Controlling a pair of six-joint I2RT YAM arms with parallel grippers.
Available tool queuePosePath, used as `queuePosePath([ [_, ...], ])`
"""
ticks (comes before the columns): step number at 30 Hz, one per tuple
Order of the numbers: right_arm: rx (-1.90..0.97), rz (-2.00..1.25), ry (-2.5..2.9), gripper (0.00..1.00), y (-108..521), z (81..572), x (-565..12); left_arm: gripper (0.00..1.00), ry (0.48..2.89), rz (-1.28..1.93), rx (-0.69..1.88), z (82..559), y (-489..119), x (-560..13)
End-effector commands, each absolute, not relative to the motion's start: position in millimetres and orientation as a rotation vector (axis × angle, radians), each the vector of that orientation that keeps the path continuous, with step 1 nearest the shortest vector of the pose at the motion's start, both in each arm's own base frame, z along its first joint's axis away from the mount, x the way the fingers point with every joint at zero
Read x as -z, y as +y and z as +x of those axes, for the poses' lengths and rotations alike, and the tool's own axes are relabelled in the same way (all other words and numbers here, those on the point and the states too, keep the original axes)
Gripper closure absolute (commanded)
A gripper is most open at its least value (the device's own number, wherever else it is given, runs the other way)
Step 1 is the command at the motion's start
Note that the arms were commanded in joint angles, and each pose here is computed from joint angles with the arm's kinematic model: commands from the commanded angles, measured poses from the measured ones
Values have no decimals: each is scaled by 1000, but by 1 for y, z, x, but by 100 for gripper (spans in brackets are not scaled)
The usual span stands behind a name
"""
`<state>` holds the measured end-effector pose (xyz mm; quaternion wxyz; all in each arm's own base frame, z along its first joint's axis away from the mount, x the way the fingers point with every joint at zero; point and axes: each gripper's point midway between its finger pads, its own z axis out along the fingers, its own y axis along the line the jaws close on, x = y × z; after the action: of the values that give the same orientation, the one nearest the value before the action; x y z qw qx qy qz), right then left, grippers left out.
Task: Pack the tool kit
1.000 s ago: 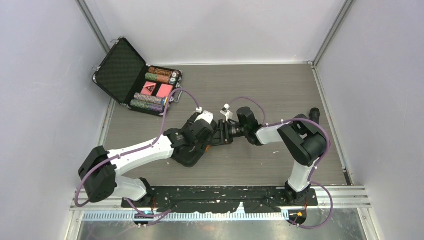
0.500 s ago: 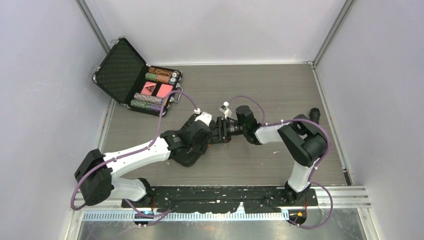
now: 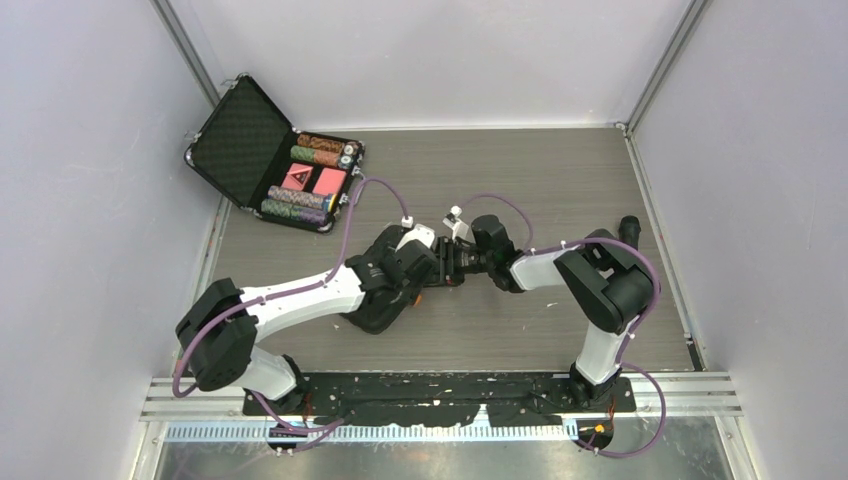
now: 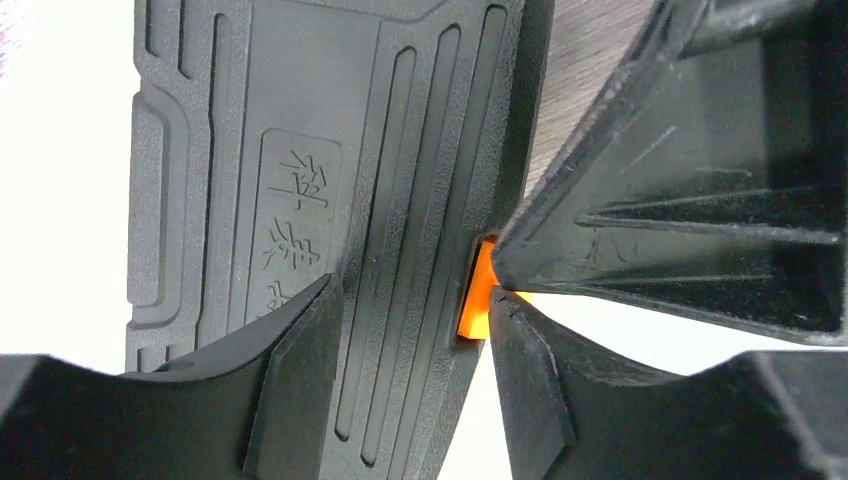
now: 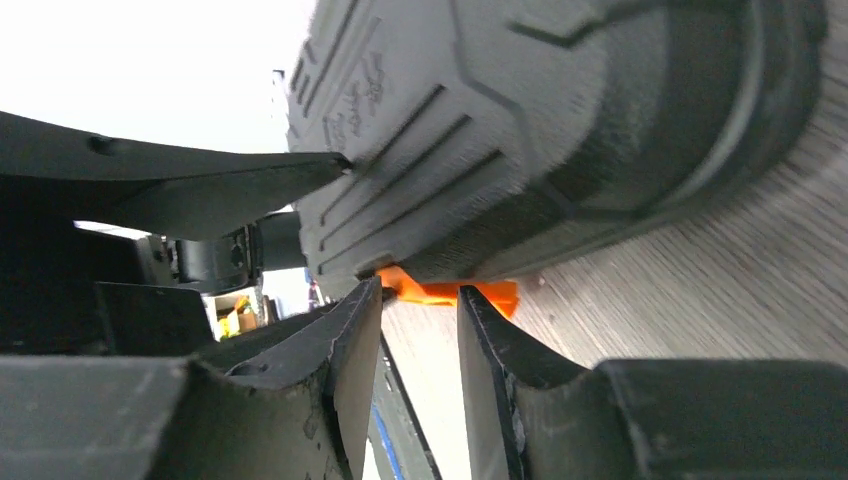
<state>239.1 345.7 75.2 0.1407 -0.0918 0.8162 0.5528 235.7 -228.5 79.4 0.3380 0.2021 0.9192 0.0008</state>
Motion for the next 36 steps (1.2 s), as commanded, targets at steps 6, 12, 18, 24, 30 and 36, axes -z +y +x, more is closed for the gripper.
queuePosePath([
  [6, -1456, -161, 2274, 61, 326, 240, -71, 47, 2400, 486, -20, 238, -228, -80],
  [12, -1486, -131, 2233, 63, 325, 231, -72, 45, 2409, 496, -9, 239, -233, -81],
  [18, -1517, -148, 2221, 67, 334, 226, -73, 31, 2382, 481, 81, 237, -241, -106],
  [24, -1508, -130, 2234, 70, 336, 223, -69, 19, 2311, 423, 184, 243, -235, -147],
  [30, -1516, -146, 2246, 72, 342, 219, -67, 12, 2328, 328, 206, 257, -203, -150],
  [36, -1507, -140, 2272, 77, 344, 220, -62, 10, 2424, 232, 264, 265, -177, -127],
])
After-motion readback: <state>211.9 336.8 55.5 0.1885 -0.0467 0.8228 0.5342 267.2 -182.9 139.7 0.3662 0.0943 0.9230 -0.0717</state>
